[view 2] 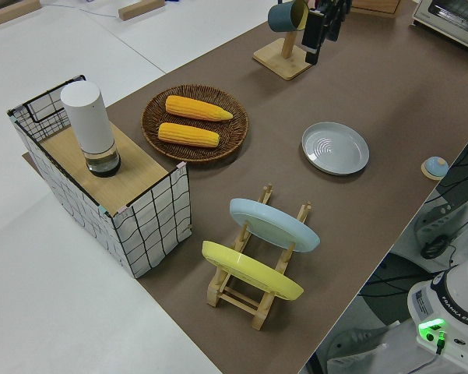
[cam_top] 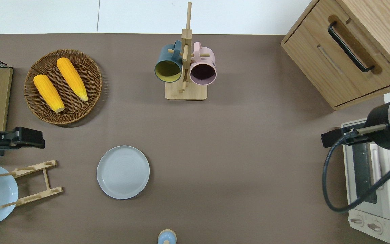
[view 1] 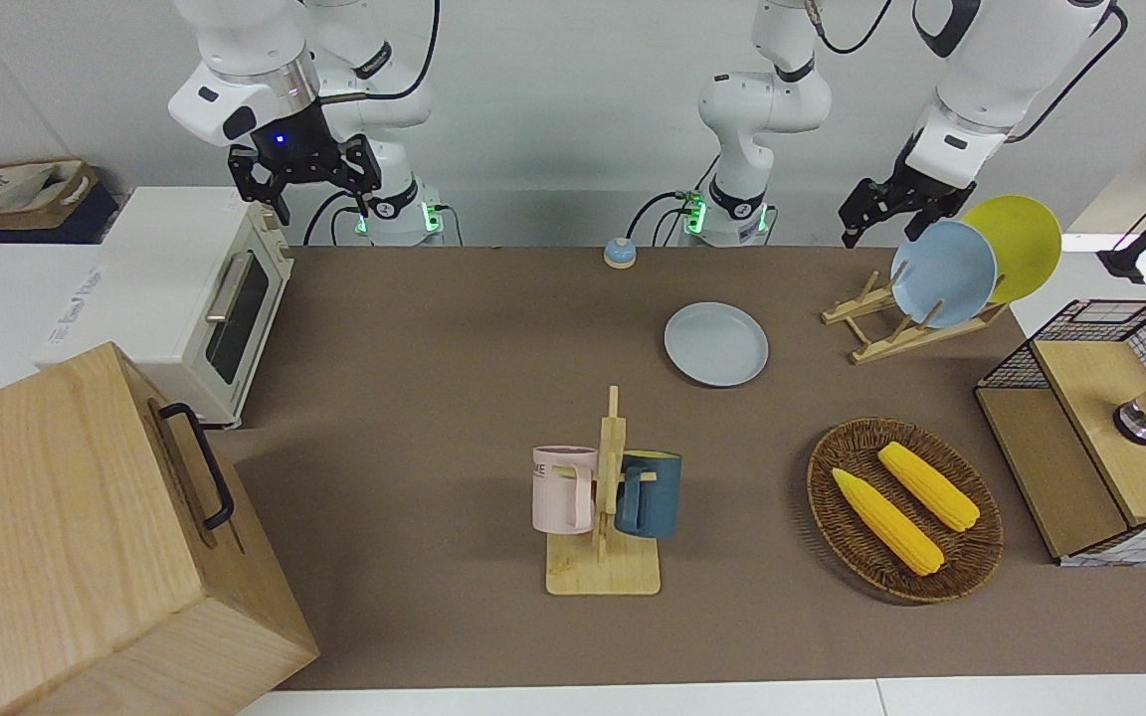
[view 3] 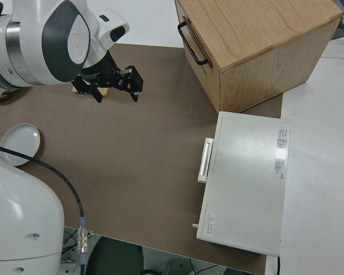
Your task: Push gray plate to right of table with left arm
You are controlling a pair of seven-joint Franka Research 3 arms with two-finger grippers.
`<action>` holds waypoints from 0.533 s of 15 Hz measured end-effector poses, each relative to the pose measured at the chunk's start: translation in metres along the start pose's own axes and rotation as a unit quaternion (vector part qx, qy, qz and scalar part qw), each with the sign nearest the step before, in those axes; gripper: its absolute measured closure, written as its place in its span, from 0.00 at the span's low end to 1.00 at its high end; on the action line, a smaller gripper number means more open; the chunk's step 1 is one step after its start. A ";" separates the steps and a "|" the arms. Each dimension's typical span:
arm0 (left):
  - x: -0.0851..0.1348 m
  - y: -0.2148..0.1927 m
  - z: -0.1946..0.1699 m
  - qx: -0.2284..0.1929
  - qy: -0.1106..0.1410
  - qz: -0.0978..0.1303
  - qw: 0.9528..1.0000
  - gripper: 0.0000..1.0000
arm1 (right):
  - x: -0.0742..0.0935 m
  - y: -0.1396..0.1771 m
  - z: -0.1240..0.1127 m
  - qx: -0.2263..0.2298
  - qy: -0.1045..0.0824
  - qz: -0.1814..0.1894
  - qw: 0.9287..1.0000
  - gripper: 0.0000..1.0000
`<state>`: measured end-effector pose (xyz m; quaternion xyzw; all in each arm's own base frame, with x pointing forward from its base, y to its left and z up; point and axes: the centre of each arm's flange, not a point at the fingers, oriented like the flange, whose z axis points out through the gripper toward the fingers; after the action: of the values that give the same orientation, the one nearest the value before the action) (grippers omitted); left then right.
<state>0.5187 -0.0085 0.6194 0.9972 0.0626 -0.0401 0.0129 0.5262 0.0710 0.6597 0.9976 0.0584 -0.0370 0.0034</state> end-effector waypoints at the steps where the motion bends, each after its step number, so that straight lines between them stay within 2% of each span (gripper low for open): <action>1: 0.000 -0.002 0.000 0.000 0.000 -0.002 1.000 0.00 | 0.000 0.000 0.000 0.000 0.000 0.000 1.000 0.01; 5: 0.000 -0.006 0.001 -0.001 -0.003 -0.005 1.000 0.00 | 0.000 0.000 0.000 0.000 0.000 0.000 1.000 0.01; 8: 0.001 -0.006 0.011 0.002 -0.018 -0.006 1.000 0.00 | 0.000 0.000 0.000 0.000 0.000 0.000 1.000 0.01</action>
<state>0.5176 -0.0029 0.6082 0.9960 0.0678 -0.0578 0.0121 0.5262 0.0710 0.6597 0.9976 0.0584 -0.0370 0.0034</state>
